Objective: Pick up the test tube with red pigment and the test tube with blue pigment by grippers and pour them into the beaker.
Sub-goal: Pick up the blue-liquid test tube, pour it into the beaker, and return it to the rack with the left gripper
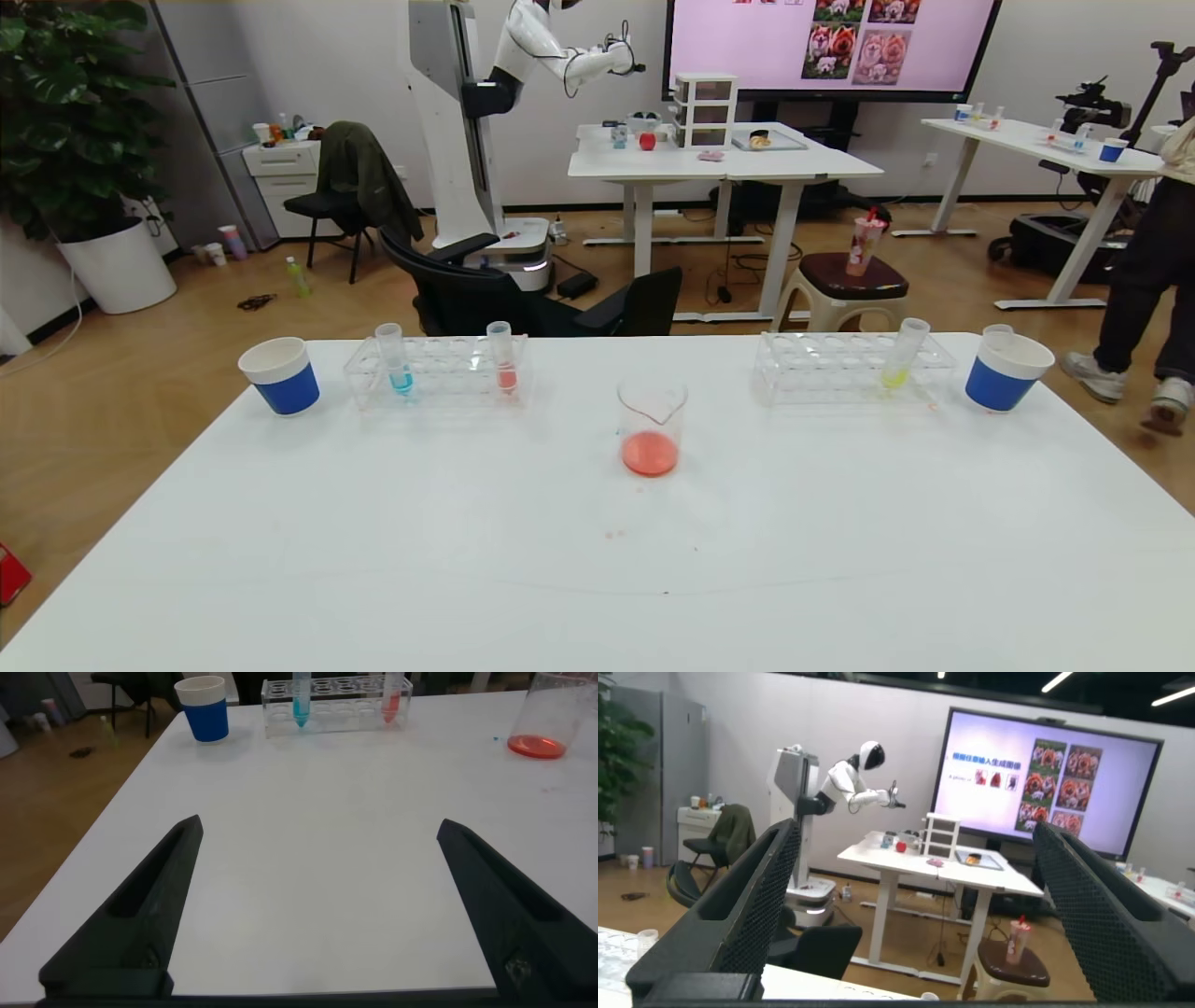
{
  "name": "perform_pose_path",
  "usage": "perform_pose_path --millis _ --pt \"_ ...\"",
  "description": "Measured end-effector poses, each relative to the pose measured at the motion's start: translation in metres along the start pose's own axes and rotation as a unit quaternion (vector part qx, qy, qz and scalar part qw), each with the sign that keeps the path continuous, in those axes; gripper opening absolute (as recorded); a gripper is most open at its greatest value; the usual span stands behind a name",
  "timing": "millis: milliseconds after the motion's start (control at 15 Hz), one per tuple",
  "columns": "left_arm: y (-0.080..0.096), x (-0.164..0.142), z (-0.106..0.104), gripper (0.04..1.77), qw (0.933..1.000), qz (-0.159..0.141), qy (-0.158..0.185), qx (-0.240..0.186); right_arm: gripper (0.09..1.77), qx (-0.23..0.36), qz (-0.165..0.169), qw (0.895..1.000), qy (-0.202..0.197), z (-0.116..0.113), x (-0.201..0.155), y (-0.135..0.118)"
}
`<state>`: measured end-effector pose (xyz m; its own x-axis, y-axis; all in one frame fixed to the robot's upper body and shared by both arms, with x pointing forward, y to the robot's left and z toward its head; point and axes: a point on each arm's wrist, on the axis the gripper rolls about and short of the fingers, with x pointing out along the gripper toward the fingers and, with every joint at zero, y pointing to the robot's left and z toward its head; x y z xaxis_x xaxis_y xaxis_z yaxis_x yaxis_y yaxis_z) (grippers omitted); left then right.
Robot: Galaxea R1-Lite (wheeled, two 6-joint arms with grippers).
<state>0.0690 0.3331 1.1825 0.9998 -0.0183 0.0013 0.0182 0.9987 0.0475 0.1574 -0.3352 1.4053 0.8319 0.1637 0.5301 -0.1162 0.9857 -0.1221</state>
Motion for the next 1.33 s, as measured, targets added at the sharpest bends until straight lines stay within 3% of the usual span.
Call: perform_pose_path --millis 267,533,733,867,1000,1200,1333 --pt "0.0 0.0 0.0 1.75 1.0 0.0 0.0 0.0 1.74 -0.003 0.014 1.0 0.028 -0.003 -0.087 0.019" --pt "0.0 0.0 0.0 1.75 1.0 0.0 0.0 0.0 1.74 -0.01 0.034 0.997 0.075 -0.029 -0.153 0.031" --pt "0.0 0.0 0.0 1.75 1.0 0.0 0.0 0.0 1.74 -0.028 0.008 0.997 0.077 -0.066 -0.169 0.034" --pt "0.0 0.0 0.0 1.75 1.0 0.0 0.0 0.0 1.74 -0.029 -0.008 0.99 0.136 -0.101 -0.177 0.035" --pt "0.0 0.0 0.0 1.75 1.0 0.0 0.0 0.0 1.74 -0.02 -0.011 0.975 0.22 -0.125 -0.185 0.037" --pt "0.0 0.0 0.0 1.75 1.0 0.0 0.0 0.0 1.74 -0.014 -0.039 0.958 0.285 -0.138 -0.192 0.037" --pt "0.0 0.0 0.0 1.75 1.0 0.0 0.0 0.0 1.74 -0.008 -0.044 0.958 0.282 -0.138 -0.192 0.037"
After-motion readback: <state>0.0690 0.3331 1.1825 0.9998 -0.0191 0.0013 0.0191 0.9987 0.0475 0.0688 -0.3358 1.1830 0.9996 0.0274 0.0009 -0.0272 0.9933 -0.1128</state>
